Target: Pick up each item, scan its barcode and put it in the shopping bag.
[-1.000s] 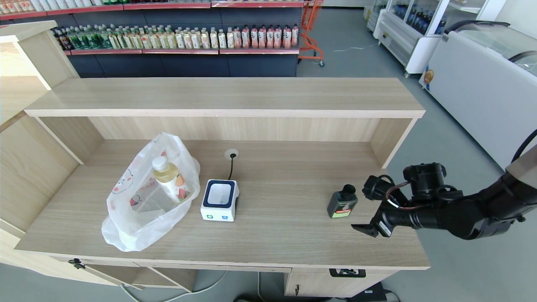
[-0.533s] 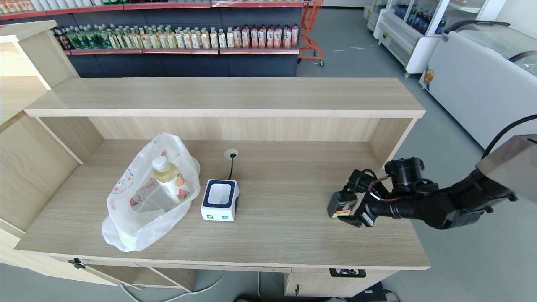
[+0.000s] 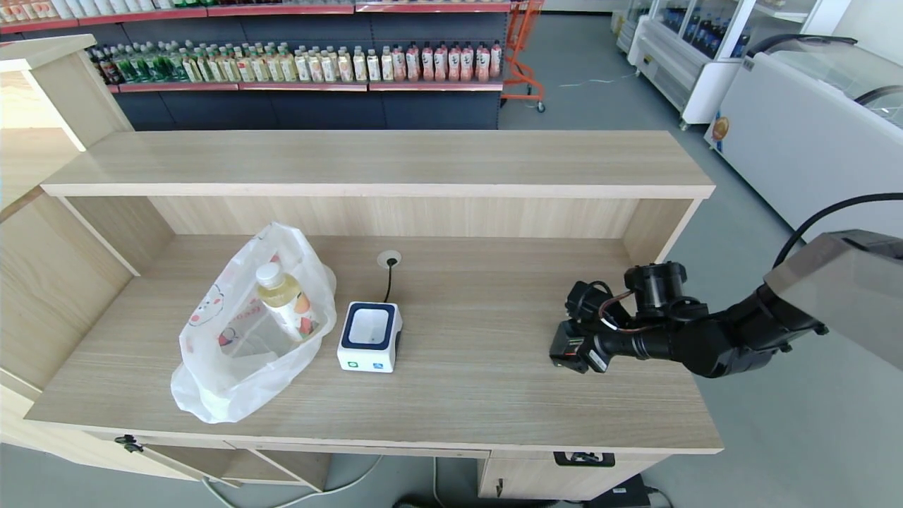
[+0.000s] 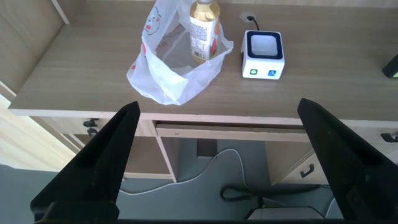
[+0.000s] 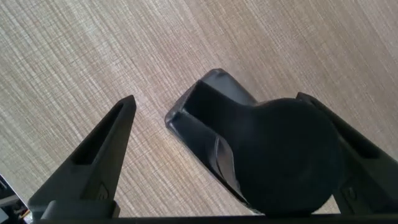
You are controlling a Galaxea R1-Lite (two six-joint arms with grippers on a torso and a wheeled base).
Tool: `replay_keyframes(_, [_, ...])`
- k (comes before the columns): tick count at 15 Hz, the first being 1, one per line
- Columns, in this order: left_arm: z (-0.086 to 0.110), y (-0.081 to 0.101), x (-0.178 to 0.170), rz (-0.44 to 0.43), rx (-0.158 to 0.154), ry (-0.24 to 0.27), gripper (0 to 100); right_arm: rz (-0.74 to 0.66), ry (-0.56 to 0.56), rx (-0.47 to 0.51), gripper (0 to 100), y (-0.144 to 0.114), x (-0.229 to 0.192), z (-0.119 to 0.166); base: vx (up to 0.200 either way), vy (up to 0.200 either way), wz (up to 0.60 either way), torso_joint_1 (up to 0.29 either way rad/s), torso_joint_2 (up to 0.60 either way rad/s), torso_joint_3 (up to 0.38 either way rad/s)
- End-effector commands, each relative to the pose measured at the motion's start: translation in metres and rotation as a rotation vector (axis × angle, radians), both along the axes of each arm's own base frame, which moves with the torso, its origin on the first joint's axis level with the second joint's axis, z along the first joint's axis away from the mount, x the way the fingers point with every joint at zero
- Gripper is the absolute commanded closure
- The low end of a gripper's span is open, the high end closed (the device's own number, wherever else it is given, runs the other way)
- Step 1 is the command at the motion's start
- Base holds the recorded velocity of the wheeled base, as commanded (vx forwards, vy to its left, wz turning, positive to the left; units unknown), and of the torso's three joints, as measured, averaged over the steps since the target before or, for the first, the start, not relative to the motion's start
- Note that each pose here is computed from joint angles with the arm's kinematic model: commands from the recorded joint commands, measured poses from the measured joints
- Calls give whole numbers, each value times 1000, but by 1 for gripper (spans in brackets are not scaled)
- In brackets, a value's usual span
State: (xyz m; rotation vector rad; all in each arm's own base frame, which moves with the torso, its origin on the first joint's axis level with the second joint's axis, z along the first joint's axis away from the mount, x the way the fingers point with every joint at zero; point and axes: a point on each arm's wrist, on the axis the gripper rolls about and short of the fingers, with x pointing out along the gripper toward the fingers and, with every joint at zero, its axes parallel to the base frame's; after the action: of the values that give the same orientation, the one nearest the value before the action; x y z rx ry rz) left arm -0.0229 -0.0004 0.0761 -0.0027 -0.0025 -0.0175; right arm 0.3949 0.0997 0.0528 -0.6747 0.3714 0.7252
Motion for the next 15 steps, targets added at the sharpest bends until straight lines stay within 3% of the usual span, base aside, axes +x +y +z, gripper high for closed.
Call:
replay_keyframes(1, [0, 0, 0, 1, 0, -1, 0, 6, 7, -2, 0, 4, 6, -7, 0, 0, 0, 0, 0, 0])
replay_keyframes(4, [0, 0, 0, 1, 0, -1, 0, 13, 7, -2, 0, 8, 10, -11, 0, 0, 0, 0, 0, 0])
replay_keyframes(5, [0, 0, 0, 1, 0, -1, 0, 17, 10, -2, 100, 10, 10, -13, 0, 0, 0, 0, 0, 0])
replay_keyframes(11, [0, 0, 0, 1, 0, -1, 0, -14, -2, 82, 100, 13, 8, 4, 0, 0, 0, 0, 0, 0])
replay_keyframes(13, [0, 0, 0, 1, 0, -1, 0, -35, -28, 123, 100, 10, 2, 21, 0, 0, 0, 0, 0, 0])
replay_keyframes(15, [0, 0, 0, 1, 0, -1, 0, -104, -67, 238, 100, -5, -24, 57, 0, 0, 0, 0, 0, 0])
